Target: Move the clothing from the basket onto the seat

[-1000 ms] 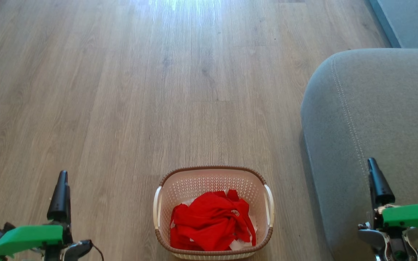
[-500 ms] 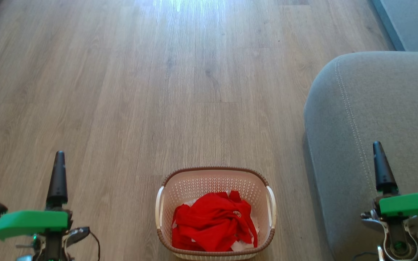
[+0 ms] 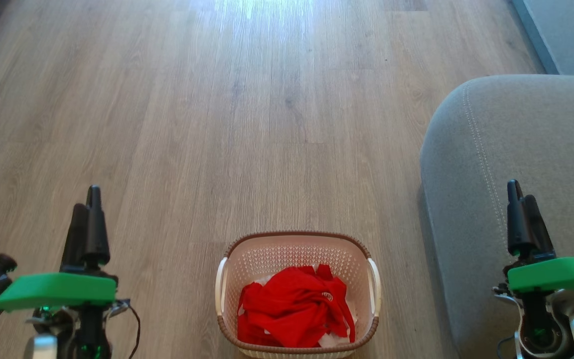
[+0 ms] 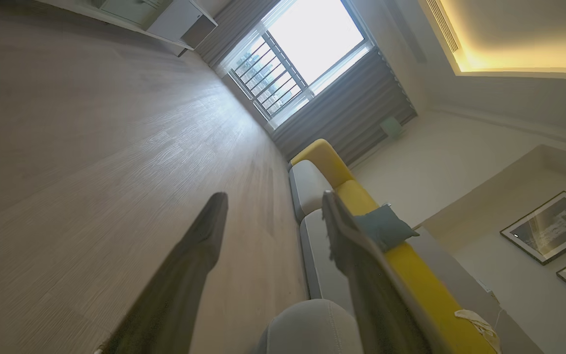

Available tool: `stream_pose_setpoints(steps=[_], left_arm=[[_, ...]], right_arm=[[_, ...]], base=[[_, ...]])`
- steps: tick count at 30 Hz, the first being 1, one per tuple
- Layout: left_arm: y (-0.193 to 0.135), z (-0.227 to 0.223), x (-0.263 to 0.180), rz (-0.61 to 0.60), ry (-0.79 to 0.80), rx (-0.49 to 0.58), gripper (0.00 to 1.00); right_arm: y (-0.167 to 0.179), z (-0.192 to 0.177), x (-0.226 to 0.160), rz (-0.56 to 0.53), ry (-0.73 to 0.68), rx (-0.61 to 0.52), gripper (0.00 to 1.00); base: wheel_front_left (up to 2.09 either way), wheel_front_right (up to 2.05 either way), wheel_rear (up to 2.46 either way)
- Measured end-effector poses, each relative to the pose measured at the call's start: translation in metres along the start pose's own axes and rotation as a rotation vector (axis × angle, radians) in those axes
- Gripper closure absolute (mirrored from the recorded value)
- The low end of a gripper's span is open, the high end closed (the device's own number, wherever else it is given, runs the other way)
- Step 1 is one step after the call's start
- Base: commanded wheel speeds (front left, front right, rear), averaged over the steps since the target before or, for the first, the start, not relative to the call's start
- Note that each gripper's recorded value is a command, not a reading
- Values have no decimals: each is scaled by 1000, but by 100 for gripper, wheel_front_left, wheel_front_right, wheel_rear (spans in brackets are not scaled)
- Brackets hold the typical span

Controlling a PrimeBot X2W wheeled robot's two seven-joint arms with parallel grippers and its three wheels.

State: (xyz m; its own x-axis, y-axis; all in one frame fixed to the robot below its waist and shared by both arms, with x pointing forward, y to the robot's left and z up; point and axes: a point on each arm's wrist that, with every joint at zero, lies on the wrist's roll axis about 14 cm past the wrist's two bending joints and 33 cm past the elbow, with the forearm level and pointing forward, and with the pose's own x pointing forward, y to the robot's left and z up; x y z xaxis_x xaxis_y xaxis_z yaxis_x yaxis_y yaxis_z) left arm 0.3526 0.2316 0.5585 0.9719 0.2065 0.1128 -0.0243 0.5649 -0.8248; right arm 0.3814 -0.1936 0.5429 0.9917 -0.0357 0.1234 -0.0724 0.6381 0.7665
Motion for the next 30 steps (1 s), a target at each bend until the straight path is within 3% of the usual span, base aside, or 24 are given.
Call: stream_pose_setpoints(steps=[19, 30], left_arm=[[-49, -19, -9, -122, -23, 407, 0], [-43, -53, -21, -155, 49, 616, 0]], right_arm=[[31, -14, 0, 113, 16, -264, 0], [12, -42, -8, 81, 103, -389, 0]], base=[[0, 0, 0], [0, 0, 0]])
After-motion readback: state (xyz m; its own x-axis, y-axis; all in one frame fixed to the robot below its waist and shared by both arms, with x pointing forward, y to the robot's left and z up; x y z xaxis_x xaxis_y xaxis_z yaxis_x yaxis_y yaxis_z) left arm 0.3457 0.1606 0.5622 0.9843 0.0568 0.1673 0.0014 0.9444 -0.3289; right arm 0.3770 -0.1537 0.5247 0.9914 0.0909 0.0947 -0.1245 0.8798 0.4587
